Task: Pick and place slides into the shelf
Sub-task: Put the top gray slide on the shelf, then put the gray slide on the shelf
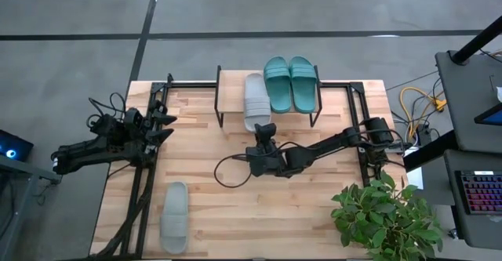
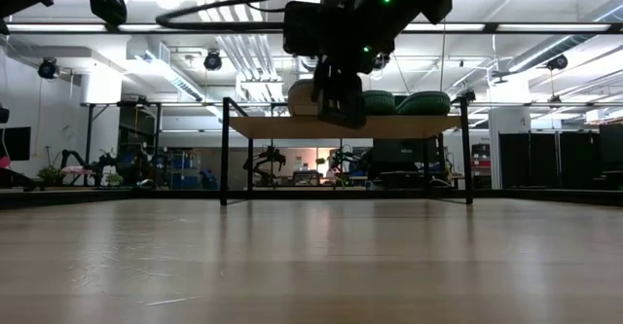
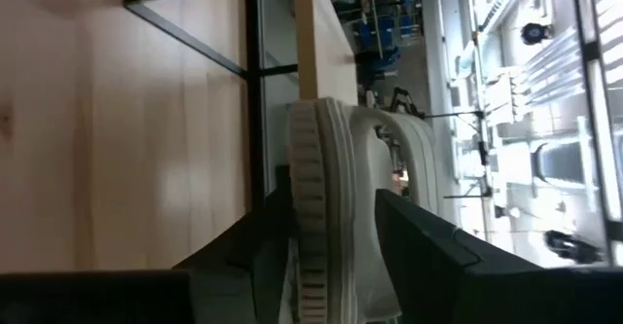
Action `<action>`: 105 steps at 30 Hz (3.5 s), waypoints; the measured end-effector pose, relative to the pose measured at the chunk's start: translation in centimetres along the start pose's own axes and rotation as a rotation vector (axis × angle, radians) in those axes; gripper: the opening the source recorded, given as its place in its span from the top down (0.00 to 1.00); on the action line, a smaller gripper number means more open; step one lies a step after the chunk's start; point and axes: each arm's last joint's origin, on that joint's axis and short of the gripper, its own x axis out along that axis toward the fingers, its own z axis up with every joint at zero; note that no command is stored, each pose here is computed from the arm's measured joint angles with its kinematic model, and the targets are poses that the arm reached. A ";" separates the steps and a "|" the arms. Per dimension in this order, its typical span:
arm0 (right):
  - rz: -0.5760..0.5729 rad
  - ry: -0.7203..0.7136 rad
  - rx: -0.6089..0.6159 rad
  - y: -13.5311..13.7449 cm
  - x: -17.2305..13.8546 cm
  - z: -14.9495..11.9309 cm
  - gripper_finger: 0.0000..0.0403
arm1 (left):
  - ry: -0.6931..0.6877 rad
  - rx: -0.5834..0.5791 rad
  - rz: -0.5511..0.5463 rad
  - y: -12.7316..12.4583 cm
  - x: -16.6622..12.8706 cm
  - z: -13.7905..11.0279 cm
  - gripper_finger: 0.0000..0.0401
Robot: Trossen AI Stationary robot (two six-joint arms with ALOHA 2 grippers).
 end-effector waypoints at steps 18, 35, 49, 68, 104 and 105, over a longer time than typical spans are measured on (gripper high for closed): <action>0.046 0.014 -0.030 -0.3 -1.0 0.2 0.54 | 0.001 -0.003 -0.006 0.0 0.0 0.0 0.56; 0.075 -0.023 -0.010 -0.5 -2.9 0.2 0.53 | 0.001 -0.003 -0.006 0.0 0.0 0.0 0.56; 0.060 -0.009 -0.020 -1.2 -3.7 -0.3 0.53 | 0.003 -0.003 -0.006 0.0 0.0 0.0 0.56; 0.084 0.005 -0.029 -1.3 -5.0 -1.2 0.53 | 0.007 -0.004 -0.005 0.0 0.0 -0.1 0.56; 0.679 -0.567 0.701 -12.1 -9.6 -7.0 0.60 | 0.008 -0.004 -0.004 0.0 0.0 -0.1 0.56; 0.679 -0.607 0.720 -12.1 -9.6 -7.5 0.61 | 0.008 -0.004 -0.004 0.0 0.0 -0.1 0.56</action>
